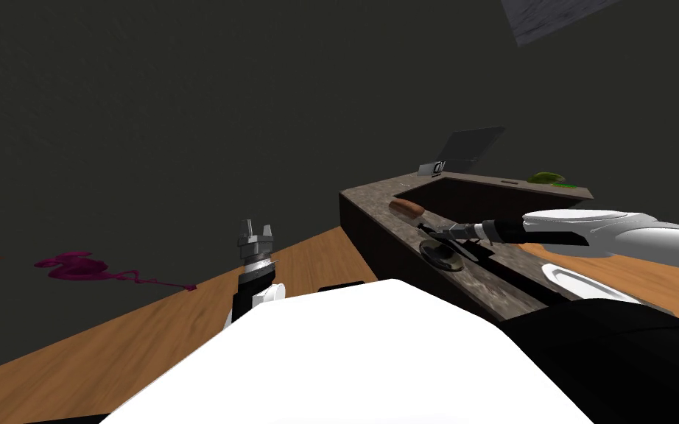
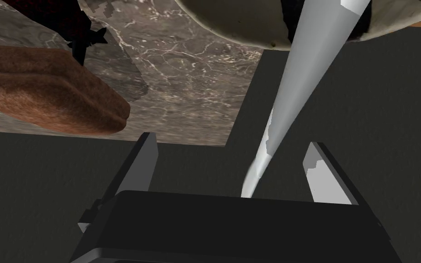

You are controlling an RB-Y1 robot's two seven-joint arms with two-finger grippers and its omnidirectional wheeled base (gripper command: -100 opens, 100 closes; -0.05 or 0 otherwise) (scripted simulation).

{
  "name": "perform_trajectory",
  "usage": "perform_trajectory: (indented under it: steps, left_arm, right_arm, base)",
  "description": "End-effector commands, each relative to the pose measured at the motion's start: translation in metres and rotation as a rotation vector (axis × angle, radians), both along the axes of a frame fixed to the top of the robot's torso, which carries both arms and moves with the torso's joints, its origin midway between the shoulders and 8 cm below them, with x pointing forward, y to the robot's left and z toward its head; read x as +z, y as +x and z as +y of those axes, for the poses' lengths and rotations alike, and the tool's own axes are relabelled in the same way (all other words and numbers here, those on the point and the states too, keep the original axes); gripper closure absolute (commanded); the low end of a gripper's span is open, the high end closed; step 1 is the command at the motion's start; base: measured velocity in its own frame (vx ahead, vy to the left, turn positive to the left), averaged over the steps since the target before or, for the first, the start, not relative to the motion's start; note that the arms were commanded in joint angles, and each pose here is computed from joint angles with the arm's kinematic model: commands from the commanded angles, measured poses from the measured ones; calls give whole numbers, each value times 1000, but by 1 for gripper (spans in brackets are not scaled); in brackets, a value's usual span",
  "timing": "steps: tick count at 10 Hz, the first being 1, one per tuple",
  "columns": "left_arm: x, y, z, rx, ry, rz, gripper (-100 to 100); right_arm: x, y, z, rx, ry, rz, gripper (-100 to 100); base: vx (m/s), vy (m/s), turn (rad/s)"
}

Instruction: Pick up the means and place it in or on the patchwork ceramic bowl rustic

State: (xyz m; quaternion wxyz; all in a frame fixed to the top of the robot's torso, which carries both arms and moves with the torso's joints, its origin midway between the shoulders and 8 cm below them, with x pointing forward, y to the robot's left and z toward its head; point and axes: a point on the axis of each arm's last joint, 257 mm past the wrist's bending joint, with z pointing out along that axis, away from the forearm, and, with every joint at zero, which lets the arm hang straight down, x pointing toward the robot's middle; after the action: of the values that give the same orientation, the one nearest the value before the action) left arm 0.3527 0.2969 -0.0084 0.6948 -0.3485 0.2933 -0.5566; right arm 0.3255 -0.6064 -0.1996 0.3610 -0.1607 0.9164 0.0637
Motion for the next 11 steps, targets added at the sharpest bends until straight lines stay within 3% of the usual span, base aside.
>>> perform_trajectory:
  steps: [1, 8, 9, 10, 11]
  left_arm:
    - [0, 0, 0, 0, 0, 0, 0]
    - [0, 0, 0, 0, 0, 0, 0]
    - [0, 0, 0, 0, 0, 0, 0]
    - [0, 0, 0, 0, 0, 0, 0]
    - [0, 0, 0, 0, 0, 0, 0]
  right_arm:
    - [12, 5, 0, 1, -3, 2, -100]
    - [59, 25, 4, 7, -13, 13, -100]
    - [55, 24, 3, 5, -14, 11, -100]
    - [56, 24, 3, 6, -12, 11, 0]
    - [55, 24, 3, 6, -12, 11, 0]
  base:
    - [-8, 3, 0]
    - [-15, 4, 1]
    - [-6, 1, 1]
    - [0, 0, 0]
    - [0, 0, 0]
